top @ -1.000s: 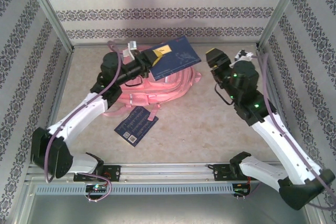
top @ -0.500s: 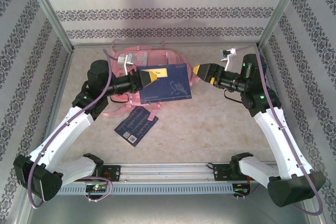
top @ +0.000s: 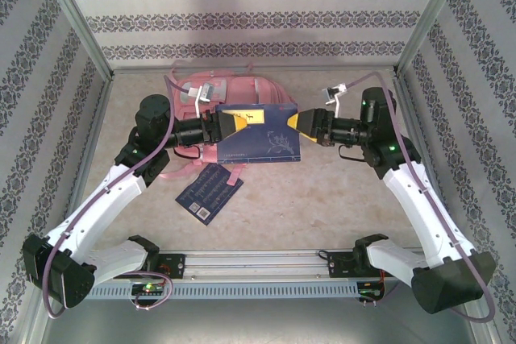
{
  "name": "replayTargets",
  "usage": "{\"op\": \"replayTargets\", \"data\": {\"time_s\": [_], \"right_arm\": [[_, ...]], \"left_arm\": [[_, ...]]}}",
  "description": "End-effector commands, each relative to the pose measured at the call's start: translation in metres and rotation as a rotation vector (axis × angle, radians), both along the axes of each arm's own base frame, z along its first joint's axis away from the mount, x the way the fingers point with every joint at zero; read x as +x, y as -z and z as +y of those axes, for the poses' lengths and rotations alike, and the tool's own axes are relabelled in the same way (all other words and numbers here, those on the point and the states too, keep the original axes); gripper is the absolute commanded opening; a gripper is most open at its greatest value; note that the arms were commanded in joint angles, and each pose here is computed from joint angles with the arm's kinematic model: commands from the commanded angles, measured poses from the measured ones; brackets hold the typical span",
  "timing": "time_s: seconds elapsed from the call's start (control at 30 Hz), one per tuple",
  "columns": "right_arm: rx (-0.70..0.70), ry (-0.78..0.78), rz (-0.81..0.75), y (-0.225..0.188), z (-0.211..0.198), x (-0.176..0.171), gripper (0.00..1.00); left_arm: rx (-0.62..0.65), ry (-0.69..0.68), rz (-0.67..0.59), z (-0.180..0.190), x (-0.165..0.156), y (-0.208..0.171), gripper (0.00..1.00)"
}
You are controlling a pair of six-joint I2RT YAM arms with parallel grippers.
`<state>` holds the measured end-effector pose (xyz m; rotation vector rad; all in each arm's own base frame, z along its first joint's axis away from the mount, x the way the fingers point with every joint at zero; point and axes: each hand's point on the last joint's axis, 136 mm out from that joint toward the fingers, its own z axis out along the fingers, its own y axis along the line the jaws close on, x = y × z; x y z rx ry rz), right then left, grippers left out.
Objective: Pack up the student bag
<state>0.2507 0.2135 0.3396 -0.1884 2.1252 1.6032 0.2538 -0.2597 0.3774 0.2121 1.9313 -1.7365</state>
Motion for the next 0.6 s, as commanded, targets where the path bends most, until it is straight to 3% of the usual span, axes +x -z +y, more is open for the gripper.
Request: {"op": "replayTargets", "data": {"time_s": [0.0,0.13,0.3,0.57], "right_arm": [[0.058,-0.149,-0.031,-0.016,0.015,-0.026,0.79],[0.11,-0.169,0.01,-0.017,0.017,-0.028,0.7],[0.147,-0.179,0.031,-0.023,0.018,-0.03,0.43],[0.265,-0.089,0.022,-0.04,0.013,-0.021,0.12]], "left_arm": [[-0.056,0.037,-0.081,-0.004,-0.009,-0.022,0.0],[-0.054,0.042,-0.073,-0.005,-0.009,-0.019,0.0],[-0.051,0.042,-0.065,-0.006,-0.008,-0.017,0.0],[-0.047,0.048,-0.054,-0.009,-0.008,-0.014,0.0]]}}
